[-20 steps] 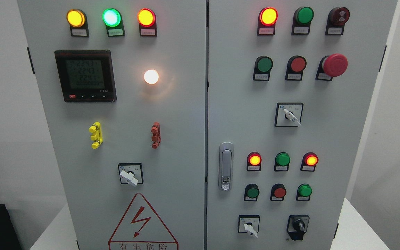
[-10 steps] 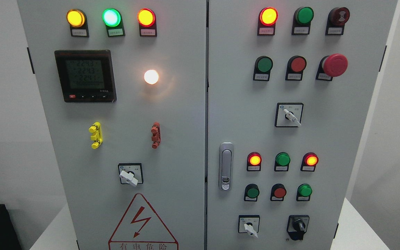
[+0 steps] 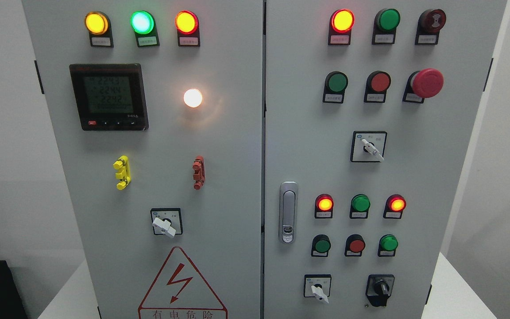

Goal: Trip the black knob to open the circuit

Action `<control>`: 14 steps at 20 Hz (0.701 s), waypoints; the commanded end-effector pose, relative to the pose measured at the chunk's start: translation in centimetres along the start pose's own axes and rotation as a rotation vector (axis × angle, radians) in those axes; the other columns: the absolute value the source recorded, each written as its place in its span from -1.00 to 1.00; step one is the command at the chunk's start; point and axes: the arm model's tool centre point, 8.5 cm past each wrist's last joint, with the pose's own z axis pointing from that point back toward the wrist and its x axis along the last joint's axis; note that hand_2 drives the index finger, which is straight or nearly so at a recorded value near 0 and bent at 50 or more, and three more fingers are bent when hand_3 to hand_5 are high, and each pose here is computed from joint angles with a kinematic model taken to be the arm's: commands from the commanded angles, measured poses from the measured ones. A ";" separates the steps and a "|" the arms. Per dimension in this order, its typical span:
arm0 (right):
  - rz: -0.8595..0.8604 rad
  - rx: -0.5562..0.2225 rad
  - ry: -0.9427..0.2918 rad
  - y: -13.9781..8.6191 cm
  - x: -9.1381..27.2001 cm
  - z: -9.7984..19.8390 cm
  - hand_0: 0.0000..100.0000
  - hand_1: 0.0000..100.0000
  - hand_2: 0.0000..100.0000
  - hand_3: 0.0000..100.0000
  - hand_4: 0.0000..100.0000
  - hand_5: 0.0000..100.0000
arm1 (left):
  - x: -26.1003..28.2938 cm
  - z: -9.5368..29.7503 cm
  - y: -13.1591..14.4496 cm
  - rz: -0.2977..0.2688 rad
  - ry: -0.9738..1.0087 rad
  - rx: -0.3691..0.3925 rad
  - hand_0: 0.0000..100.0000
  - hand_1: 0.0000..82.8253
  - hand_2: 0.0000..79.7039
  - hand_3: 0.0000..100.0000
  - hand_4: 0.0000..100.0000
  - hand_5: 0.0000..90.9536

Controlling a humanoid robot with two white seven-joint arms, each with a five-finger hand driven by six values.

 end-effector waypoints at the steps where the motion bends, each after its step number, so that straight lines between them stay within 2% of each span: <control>1: -0.013 0.006 -0.058 0.4 1.7 -1.1 -1.00 -1.00 -1.00 1.00 1.00 1.00 | 0.2 0.0 0.0 0.005 -0.006 0.000 -0.76 -0.06 -1.00 -1.00 -1.00 -1.00; 14: -0.047 0.013 -0.099 1.2 4.0 -4.1 -1.00 -1.00 -1.00 1.00 1.00 1.00 | 0.2 0.0 0.0 0.005 -0.006 0.000 -0.76 -0.06 -1.00 -1.00 -1.00 -1.00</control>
